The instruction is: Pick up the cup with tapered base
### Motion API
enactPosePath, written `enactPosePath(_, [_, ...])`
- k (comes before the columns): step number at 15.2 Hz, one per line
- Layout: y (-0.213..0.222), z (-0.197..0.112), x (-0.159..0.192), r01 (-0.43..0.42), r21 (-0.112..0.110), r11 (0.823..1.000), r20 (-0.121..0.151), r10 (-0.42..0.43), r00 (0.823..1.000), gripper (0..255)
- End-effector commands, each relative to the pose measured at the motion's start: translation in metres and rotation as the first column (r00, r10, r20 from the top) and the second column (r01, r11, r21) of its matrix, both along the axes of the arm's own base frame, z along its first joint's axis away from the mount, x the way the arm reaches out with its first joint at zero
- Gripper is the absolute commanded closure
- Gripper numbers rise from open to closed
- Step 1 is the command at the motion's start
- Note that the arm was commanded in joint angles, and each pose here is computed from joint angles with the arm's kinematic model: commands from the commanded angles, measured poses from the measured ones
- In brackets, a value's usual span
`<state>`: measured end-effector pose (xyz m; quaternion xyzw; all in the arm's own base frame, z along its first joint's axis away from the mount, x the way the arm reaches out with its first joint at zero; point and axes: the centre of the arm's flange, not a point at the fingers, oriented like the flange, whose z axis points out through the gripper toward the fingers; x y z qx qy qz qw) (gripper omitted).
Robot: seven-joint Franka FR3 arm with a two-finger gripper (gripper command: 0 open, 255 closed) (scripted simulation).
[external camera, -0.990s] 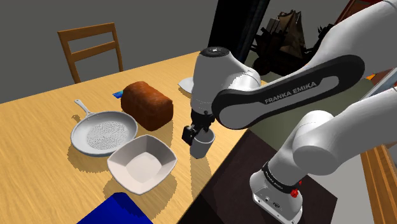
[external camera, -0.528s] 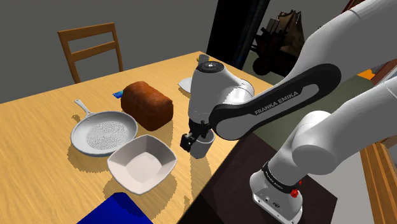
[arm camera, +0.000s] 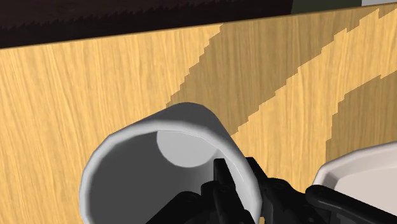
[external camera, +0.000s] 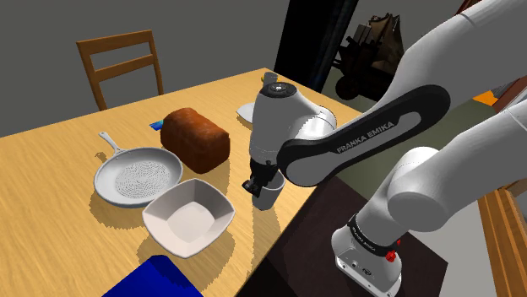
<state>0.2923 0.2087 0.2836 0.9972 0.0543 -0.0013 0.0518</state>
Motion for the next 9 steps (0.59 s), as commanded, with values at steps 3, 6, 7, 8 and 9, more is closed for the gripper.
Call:
enactPosePath(3, [0.000, -0.001, 0.000, 0.000, 0.000, 1.000, 0.000, 0.000, 1.000, 255])
enactPosePath(6, [0.000, 0.015, 0.000, 0.000, 0.000, 1.000, 0.000, 0.000, 1.000, 255])
enactPosePath(7, [0.000, 0.020, 0.000, 0.000, 0.000, 1.000, 0.000, 0.000, 1.000, 255])
enactPosePath(8, [0.000, 0.026, 0.000, 0.000, 0.000, 1.000, 0.000, 0.000, 1.000, 255])
enactPosePath(9, [0.000, 0.031, 0.000, 0.000, 0.000, 1.000, 0.000, 0.000, 1.000, 255])
